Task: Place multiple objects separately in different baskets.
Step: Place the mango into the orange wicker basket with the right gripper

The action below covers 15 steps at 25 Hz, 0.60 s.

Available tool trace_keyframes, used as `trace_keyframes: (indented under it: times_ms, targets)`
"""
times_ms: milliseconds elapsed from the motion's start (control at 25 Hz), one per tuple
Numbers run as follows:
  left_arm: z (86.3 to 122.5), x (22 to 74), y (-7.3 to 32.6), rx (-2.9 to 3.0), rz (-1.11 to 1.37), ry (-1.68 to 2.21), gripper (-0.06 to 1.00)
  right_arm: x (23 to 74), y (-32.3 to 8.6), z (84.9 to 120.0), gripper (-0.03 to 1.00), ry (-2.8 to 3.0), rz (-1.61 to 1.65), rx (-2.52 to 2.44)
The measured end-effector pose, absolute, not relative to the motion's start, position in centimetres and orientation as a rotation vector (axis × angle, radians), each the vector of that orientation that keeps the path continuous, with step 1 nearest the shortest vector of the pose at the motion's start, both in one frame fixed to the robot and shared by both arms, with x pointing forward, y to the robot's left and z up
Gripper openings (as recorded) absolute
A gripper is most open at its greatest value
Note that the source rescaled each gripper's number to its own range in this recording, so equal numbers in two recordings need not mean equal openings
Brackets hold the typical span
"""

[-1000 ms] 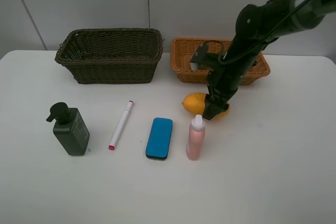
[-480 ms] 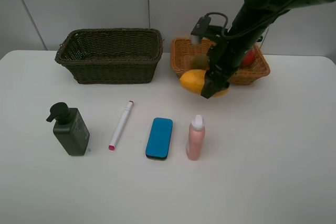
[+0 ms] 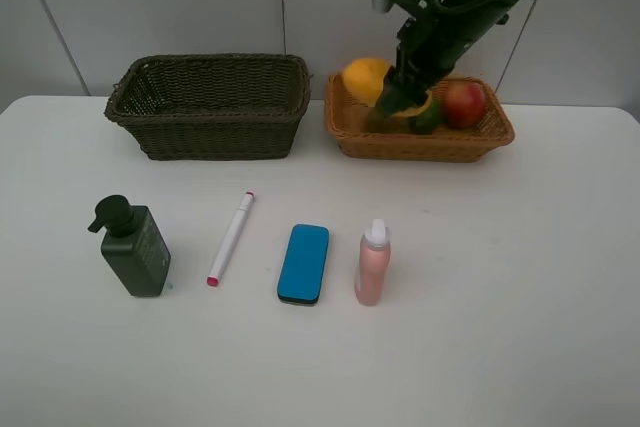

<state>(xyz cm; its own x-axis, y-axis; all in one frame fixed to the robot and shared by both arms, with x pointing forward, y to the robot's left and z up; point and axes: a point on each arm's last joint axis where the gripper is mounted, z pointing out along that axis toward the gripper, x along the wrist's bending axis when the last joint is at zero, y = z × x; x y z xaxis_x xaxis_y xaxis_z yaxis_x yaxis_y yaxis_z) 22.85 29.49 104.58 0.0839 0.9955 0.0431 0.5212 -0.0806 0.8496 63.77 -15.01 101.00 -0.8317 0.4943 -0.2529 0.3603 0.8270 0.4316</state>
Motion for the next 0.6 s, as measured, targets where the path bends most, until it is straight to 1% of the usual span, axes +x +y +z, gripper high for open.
trace_keyframes:
  times_ms: [240, 600]
  targets:
    - [104.6, 22.9, 29.5, 1.687, 0.891, 1.514, 1.00, 66.0, -15.6, 100.8, 0.26, 2.427, 0.635, 0.787]
    - [104.6, 22.9, 29.5, 1.687, 0.891, 1.514, 1.00, 68.6, -17.4, 98.3, 0.26, 2.277, 0.730, 0.977]
